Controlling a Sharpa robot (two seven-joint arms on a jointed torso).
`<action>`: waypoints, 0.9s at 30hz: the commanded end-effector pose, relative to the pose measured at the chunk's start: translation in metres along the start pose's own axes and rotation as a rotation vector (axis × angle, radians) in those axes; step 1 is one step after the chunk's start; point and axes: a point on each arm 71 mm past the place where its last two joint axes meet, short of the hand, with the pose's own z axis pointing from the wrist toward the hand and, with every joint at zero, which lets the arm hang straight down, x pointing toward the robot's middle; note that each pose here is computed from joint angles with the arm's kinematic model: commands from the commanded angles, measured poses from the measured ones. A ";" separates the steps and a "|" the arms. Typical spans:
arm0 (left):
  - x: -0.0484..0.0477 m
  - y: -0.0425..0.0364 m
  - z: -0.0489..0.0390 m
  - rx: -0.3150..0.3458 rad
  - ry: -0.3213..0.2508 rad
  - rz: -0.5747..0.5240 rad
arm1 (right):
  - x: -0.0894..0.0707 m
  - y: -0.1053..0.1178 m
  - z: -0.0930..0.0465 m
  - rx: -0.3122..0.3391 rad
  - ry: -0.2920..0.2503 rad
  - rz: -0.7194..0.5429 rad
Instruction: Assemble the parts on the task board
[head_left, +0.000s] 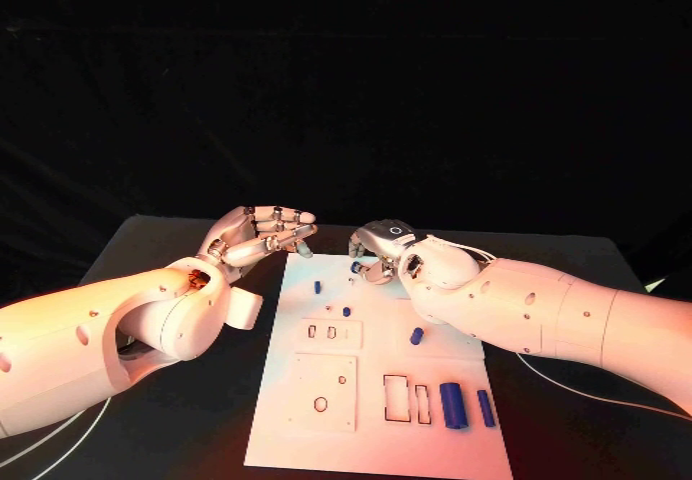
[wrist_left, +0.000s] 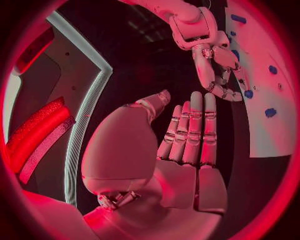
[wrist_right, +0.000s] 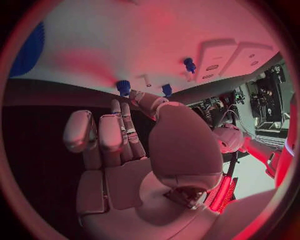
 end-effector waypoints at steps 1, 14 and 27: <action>0.0017 -0.0021 0.0012 0.008 0.019 -0.014 | -0.002 -0.001 -0.003 -0.020 -0.026 0.010; -0.0041 -0.0023 -0.0002 0.009 0.016 -0.012 | -0.024 -0.040 -0.059 0.047 -0.022 0.120; -0.0058 -0.0018 -0.0003 0.007 0.018 -0.012 | -0.030 -0.094 -0.090 0.210 0.064 0.205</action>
